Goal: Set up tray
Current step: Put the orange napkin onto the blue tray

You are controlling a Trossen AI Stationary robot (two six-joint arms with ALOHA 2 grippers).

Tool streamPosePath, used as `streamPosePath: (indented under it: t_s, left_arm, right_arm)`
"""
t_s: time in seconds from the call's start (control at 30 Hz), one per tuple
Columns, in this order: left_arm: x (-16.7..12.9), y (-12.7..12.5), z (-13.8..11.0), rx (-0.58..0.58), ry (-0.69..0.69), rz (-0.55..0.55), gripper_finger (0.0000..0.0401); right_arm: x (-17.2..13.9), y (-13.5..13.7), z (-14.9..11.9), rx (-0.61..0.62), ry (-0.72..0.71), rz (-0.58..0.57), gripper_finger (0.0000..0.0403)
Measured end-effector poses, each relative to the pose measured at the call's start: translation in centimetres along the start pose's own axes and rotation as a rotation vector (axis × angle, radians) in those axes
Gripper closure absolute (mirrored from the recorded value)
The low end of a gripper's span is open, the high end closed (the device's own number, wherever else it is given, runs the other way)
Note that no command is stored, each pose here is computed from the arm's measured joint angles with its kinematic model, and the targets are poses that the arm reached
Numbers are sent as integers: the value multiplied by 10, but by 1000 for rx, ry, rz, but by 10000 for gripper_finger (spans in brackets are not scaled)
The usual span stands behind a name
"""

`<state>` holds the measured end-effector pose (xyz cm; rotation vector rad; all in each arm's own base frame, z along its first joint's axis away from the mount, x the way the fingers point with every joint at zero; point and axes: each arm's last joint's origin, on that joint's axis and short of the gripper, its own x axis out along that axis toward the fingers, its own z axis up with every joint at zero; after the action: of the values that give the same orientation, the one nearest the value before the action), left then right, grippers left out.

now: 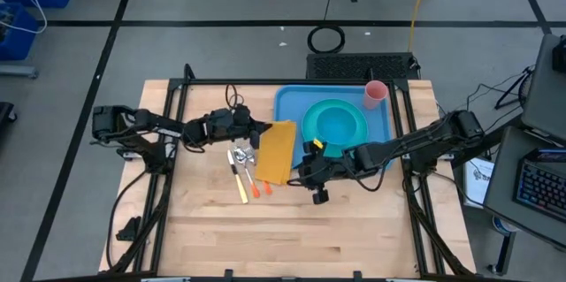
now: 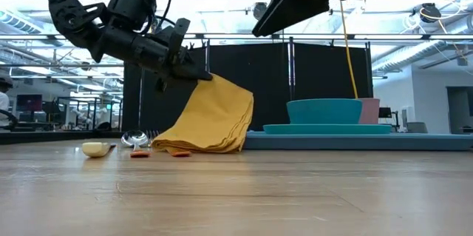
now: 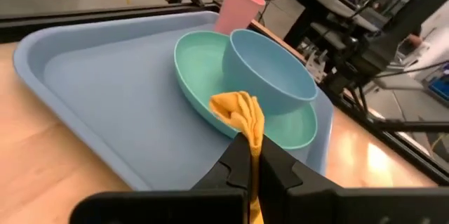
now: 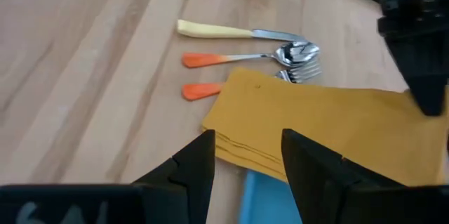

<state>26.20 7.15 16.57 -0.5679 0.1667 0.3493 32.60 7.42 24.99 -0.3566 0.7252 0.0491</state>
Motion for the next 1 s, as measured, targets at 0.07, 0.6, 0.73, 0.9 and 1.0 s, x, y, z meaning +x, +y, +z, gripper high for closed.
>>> streamPosePath:
  t_s: [0.07, 0.6, 0.73, 0.9, 1.0]
  left_arm:
    - [0, 4, 2, -6, -5, 7, 397]
    - [42, 17, 15, -75, -21, 5, 397]
    - [66, 18, 16, -60, -4, 10, 397]
    - [73, 26, 26, -62, -5, 45, 397]
    - [72, 34, 34, -56, -27, 68, 397]
  right_arm:
    - [0, 0, 0, -3, 0, -2, 250]
    - [3, -13, -3, -12, 13, -27, 250]
    - [9, -16, -11, -15, 13, -36, 250]
    - [18, -19, -25, -36, -1, -60, 250]
    - [20, -25, -29, -37, 2, -76, 250]
